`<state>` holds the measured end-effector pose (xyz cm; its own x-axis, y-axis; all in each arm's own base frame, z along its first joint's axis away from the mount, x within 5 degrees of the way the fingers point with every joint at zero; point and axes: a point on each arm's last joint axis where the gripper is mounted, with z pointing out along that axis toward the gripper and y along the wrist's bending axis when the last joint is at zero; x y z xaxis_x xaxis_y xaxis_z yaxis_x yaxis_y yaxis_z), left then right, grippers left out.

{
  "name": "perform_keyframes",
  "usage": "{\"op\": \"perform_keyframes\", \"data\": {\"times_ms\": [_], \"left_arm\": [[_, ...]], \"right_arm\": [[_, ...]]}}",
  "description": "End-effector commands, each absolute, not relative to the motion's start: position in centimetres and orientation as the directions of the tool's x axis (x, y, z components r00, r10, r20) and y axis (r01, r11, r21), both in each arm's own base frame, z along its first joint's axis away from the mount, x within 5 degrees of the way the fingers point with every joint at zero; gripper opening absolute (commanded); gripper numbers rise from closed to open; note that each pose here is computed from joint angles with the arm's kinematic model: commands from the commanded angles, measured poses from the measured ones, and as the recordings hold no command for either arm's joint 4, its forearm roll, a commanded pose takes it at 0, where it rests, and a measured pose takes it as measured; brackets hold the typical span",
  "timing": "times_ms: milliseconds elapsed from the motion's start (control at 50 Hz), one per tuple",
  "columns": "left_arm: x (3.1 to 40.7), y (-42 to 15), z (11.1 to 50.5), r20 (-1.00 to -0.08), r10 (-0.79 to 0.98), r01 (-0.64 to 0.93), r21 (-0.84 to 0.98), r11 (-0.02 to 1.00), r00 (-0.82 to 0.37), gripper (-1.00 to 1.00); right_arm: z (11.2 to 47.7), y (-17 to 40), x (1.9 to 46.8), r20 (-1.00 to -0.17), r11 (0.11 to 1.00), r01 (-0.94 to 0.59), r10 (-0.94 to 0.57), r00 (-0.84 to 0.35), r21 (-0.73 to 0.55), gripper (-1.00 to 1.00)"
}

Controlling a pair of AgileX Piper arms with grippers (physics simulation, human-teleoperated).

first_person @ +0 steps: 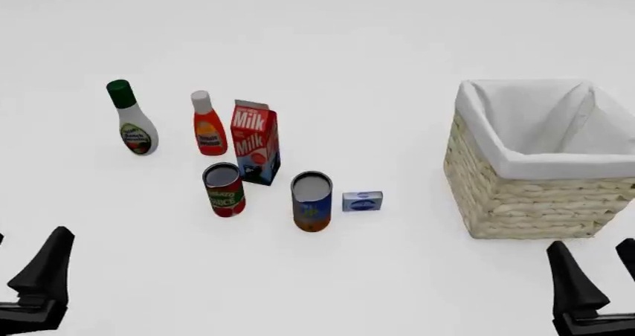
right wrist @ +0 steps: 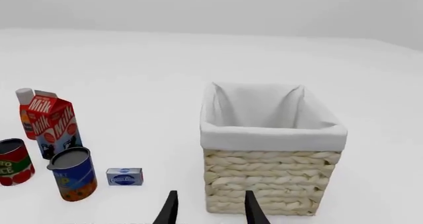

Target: Pick the salad dressing and place it in the basket.

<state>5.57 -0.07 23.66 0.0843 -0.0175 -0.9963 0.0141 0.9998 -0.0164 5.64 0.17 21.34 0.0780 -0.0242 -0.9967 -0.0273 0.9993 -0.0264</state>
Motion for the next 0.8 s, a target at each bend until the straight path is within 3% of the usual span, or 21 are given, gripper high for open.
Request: {"op": "perform_keyframes", "data": {"times_ms": [20, 440, 800], "left_arm": [[6.6, 0.0, 26.1, -0.994, -0.075, 0.007, -0.074, 0.997, 0.077, 1.00], [12.6, 0.4, 33.1, -0.998, 0.019, -0.033, 0.017, 0.999, 0.064, 1.00], [21.3, 1.5, 37.9, -1.000, -0.013, -0.070, -0.013, 0.997, 0.011, 1.00]], "right_arm": [[21.2, 0.3, 5.6, -0.996, 0.998, -0.047, -0.035, 0.076, -0.039, 1.00], [21.1, 0.4, 5.6, -0.997, 0.996, -0.072, -0.039, 0.063, -0.044, 1.00], [21.1, 0.6, 5.6, -0.997, 0.994, -0.096, -0.044, 0.063, -0.050, 1.00]]}}
